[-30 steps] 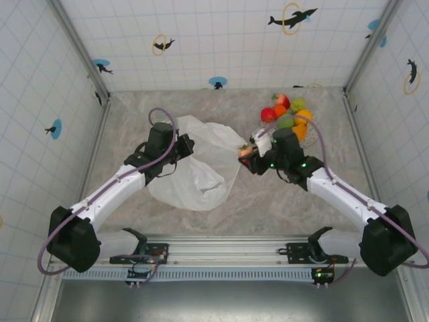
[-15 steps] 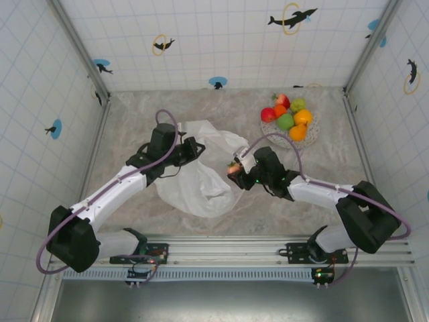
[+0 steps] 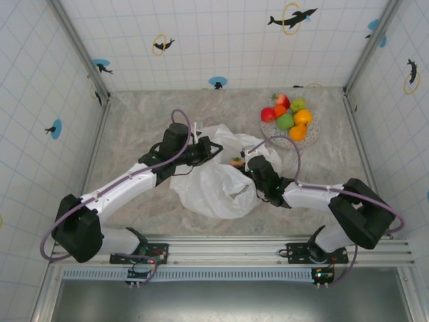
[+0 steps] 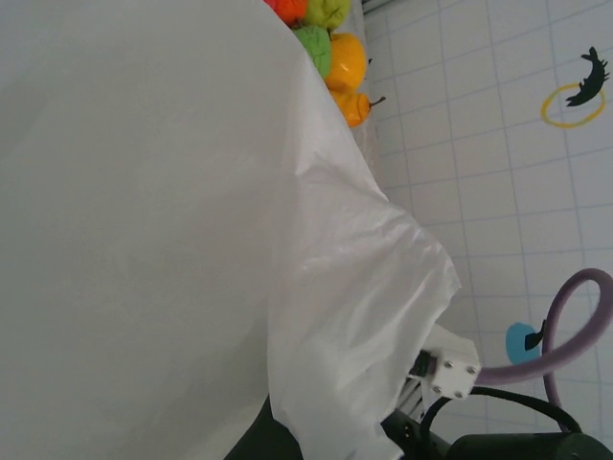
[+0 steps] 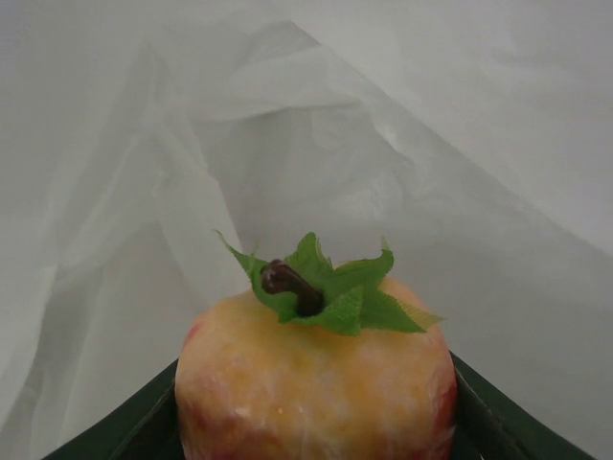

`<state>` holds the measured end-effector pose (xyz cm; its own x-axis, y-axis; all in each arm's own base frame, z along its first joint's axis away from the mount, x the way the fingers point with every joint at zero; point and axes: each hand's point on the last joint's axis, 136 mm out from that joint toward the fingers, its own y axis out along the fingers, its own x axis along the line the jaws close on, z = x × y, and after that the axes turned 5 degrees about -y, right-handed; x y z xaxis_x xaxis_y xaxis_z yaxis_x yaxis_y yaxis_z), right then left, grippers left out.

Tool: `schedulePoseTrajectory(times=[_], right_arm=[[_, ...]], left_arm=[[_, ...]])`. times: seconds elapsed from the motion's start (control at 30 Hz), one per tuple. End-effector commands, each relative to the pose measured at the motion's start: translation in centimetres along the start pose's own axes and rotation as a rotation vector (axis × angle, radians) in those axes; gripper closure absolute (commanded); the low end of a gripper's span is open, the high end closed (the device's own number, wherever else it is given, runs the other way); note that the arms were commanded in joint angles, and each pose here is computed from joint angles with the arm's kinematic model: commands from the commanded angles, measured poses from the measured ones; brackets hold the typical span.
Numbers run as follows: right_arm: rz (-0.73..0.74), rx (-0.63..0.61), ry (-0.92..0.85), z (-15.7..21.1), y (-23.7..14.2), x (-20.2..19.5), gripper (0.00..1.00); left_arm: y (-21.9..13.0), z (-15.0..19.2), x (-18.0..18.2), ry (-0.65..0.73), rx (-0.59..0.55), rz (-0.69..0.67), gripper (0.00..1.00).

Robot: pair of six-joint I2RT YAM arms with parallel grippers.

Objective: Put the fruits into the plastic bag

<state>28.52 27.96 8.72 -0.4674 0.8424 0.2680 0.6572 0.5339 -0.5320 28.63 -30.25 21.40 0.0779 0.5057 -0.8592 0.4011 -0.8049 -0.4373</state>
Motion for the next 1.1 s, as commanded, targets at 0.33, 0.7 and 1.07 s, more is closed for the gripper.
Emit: schedulePoseTrajectory(times=[0.33,0.7,1.07], right_arm=[[-0.126,-0.021,0.359,-2.8,5.0,4.4,0.42],[-0.301,0.011,0.297,-4.3,4.9,8.1,0.18],[-0.227,0.053,0.158,-3.6,2.0,6.2,0.19]], left_arm=[[0.7,-0.6,-0.9,0.072,-0.004,0.023,1.0],[0.1,-1.4,-0.8,0.127,-0.048,-0.012,1.0],[-2.5,-4.2,2.9,0.157,-0.167,-0.149,1.0]])
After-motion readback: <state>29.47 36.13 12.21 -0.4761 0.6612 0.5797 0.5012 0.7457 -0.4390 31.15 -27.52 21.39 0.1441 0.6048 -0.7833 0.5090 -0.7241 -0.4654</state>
